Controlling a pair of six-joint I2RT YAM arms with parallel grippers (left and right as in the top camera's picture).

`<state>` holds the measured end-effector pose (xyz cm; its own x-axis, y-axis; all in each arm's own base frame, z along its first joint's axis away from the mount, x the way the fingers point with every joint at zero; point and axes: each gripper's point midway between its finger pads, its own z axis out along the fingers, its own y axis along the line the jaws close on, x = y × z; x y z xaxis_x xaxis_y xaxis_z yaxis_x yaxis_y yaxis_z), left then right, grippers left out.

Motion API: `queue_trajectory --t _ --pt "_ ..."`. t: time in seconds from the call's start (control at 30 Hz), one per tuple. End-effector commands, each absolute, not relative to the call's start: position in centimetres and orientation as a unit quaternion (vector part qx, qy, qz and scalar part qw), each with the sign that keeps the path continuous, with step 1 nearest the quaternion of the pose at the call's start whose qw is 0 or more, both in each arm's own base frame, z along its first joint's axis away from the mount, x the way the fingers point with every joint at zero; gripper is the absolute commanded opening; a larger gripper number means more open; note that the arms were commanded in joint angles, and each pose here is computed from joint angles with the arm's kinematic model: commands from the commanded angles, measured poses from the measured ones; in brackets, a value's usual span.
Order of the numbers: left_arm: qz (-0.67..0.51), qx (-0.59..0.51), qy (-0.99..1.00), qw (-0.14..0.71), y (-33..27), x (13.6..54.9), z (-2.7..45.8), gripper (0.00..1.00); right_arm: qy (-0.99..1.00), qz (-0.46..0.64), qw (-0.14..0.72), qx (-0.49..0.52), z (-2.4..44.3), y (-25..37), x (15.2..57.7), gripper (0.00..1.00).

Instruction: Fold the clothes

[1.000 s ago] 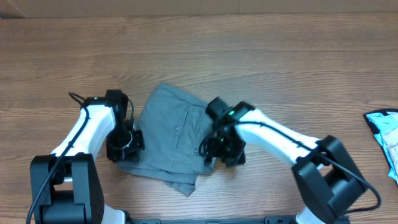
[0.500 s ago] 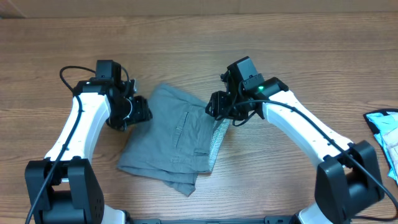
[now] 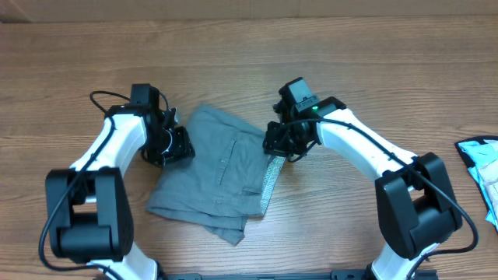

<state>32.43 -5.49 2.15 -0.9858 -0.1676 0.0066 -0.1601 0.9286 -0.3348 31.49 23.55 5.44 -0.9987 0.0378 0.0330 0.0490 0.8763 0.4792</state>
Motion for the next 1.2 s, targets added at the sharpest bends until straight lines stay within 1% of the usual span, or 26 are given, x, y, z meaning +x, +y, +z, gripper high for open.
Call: queue_trajectory --t 0.0,0.1,0.2,0.3,0.33,0.4,0.47,0.53,0.6,0.67,0.77,0.9,1.0,1.07,1.1,1.13,1.17 --pt "-0.176 -0.076 0.981 -0.024 -6.0 31.5 0.1 0.31 -0.972 -0.23 -0.024 -0.038 6.5 20.8 34.1 0.04" --pt "-0.174 -0.072 0.981 -0.043 -6.0 31.1 -1.4 0.2 -0.971 -0.23 -0.034 -0.055 6.7 18.8 35.4 0.04" --pt "-0.173 -0.074 0.98 -0.059 -6.0 30.7 -2.7 0.15 -0.971 -0.228 -0.042 -0.058 6.7 17.4 36.0 0.04" --pt "-0.173 -0.077 0.979 -0.075 -6.1 30.3 -3.8 0.06 -0.972 -0.226 -0.043 -0.053 6.5 16.8 36.1 0.04" --pt "-0.174 -0.077 0.979 -0.076 -6.1 30.3 -3.9 0.05 -0.972 -0.225 -0.043 -0.049 6.5 16.8 36.0 0.04" --pt "-0.177 -0.077 0.978 -0.075 -6.2 30.4 -4.0 0.04 -0.975 -0.214 -0.043 -0.045 6.1 16.5 35.8 0.42" --pt "-0.198 -0.071 0.975 -0.069 -6.8 30.7 -3.3 0.05 -0.977 -0.204 -0.038 -0.048 6.0 16.1 35.5 0.43" --pt "-0.229 -0.06 0.97 -0.063 -7.7 31.1 -2.1 0.08 -0.977 -0.205 -0.027 -0.053 6.0 15.9 35.2 0.47" --pt "-0.25 -0.058 0.965 -0.053 -8.3 31.6 -0.7 0.11 -0.975 -0.215 -0.003 -0.054 6.1 16.0 34.1 0.47" --pt "-0.272 -0.053 0.96 -0.04 -9.0 32.1 0.8 0.16 -0.97 -0.239 0.025 -0.031 6.4 16.7 32.7 0.47" --pt "-0.299 -0.04 0.953 -0.016 -9.8 32.7 3.0 0.25 -0.96 -0.271 0.072 -0.003 7.1 17.9 30.2 0.47" --pt "-0.306 -0.032 0.951 0.008 -10.0 33.2 4.4 0.36 -0.959 -0.267 0.093 0.018 6.4 19.2 28.4 0.48" --pt "-0.307 -0.03 0.951 0.013 -10.0 33.5 4.3 0.39 -0.959 -0.268 0.089 0.029 4.9 20.8 27.5 0.48" --pt "-0.311 -0.03 0.95 0.013 -10.2 33.5 4.4 0.39 -0.959 -0.269 0.085 0.026 3.8 21.8 27.0 0.47" --pt "-0.319 -0.029 0.947 0.013 -10.4 33.5 4.6 0.39 -0.959 -0.27 0.085 0.022 3.3 22.2 26.7 0.43" --pt "-0.325 -0.027 0.945 0.013 -10.6 33.5 4.7 0.39 -0.959 -0.27 0.089 0.014 2.9 22.5 26.3 0.34" --pt "-0.331 -0.022 0.943 0.015 -10.7 33.5 4.8 0.39 -0.959 -0.269 0.093 0.008 2.7 22.7 26.0 0.18"
